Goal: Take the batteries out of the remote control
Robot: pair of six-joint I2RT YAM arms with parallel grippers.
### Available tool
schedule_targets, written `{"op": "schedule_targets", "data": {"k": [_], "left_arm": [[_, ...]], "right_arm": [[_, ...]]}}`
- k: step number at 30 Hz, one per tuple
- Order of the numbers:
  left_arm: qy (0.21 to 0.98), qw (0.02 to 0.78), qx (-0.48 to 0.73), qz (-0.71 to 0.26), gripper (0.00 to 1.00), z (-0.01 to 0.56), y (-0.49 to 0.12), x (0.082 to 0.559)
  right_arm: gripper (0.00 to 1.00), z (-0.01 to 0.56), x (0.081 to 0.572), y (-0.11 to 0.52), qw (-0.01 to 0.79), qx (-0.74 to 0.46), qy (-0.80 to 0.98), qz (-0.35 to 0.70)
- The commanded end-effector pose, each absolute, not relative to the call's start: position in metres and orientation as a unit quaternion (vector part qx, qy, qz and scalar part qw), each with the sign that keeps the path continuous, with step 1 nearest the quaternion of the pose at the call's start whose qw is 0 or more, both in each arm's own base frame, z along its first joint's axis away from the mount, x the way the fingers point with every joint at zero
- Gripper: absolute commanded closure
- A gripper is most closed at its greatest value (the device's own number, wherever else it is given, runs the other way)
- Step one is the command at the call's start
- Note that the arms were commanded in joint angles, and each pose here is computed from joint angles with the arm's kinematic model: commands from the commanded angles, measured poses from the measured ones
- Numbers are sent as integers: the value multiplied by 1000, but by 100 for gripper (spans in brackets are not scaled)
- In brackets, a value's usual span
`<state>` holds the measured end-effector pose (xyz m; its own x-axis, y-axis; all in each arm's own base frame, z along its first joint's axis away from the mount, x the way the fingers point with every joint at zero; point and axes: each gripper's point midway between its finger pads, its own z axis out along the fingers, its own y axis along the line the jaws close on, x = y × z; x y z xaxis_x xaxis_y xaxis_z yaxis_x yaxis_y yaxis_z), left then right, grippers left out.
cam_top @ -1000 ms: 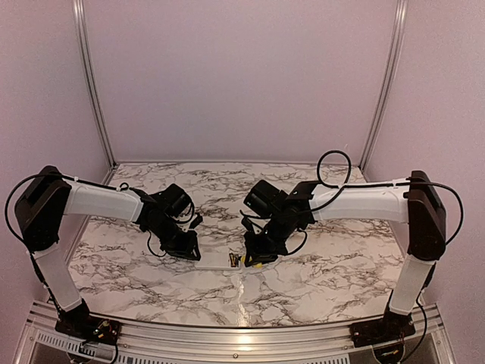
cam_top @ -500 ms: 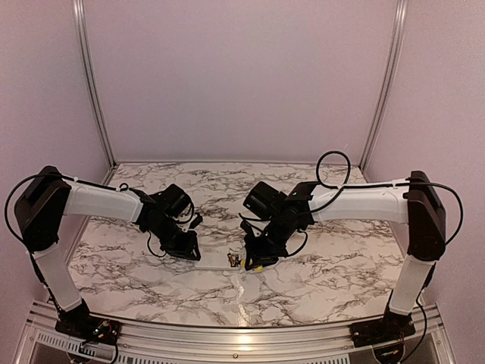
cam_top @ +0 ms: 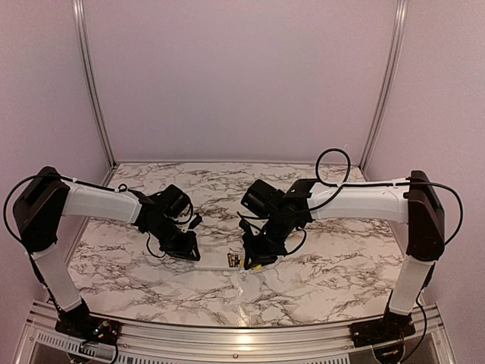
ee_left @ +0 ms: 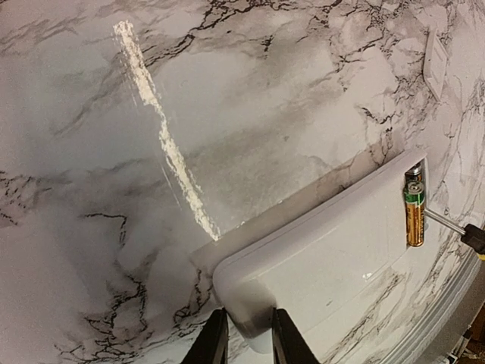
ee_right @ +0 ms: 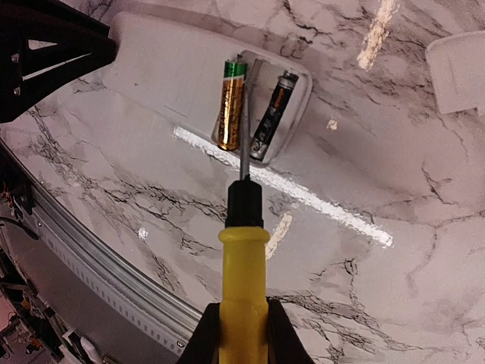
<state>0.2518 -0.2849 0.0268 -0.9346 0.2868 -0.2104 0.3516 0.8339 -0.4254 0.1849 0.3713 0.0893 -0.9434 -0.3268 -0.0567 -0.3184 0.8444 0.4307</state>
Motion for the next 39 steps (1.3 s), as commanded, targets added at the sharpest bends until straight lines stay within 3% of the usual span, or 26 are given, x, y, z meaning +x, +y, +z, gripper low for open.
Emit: {"op": "schedule_targets", "data": {"k": [1, 30, 39], "left_arm": [[953, 66, 178, -235, 78, 25, -282, 244], [960, 78, 163, -215, 78, 47, -277, 251], [959, 80, 153, -223, 72, 52, -279, 251]], "right_arm": [[100, 109, 189, 396, -10, 183, -950, -254], [100, 113, 184, 397, 13, 180, -962, -204], [100, 108, 177, 406, 37, 194, -963, -186]]}}
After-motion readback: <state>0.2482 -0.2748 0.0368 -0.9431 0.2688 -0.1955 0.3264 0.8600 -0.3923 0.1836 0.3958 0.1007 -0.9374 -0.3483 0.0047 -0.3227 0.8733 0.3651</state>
